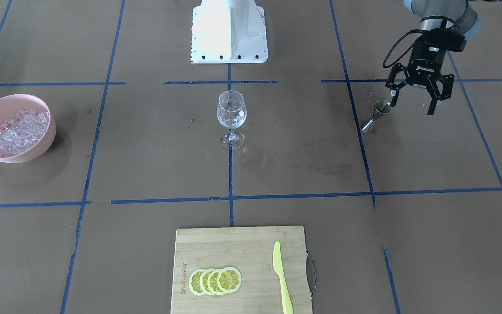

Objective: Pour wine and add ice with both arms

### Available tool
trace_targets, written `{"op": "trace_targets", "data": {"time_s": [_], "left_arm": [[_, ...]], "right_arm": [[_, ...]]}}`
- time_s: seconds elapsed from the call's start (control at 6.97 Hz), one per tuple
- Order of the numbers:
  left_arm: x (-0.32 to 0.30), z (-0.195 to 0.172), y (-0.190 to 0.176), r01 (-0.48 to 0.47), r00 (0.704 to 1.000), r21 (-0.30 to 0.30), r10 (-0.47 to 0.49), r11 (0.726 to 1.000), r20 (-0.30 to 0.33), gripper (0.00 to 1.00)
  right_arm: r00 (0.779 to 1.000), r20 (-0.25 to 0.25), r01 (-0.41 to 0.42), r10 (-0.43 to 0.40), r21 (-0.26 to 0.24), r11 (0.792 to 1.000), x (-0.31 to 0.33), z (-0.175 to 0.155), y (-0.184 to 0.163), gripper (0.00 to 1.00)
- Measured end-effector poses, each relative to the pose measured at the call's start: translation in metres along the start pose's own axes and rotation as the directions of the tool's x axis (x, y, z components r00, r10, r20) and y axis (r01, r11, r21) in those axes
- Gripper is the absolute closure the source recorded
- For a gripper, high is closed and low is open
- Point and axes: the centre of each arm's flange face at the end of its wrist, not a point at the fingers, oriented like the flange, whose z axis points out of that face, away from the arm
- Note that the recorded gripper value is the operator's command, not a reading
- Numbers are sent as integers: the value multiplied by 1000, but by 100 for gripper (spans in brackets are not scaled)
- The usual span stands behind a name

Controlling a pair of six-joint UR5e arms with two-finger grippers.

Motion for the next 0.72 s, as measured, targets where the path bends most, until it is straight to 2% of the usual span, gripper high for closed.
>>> {"op": "trace_targets", "data": {"time_s": [0.29, 0.72], "left_arm": [[32, -11, 31, 14, 1000, 41, -15, 999, 20, 0], [48, -4, 76, 33, 998, 55, -36, 998, 47, 0]], "right_arm": [[1000, 0, 0, 0, 0, 1000, 0, 0, 0, 0], [1000, -1, -1, 1, 0, 1000, 0, 0, 0, 0]]}}
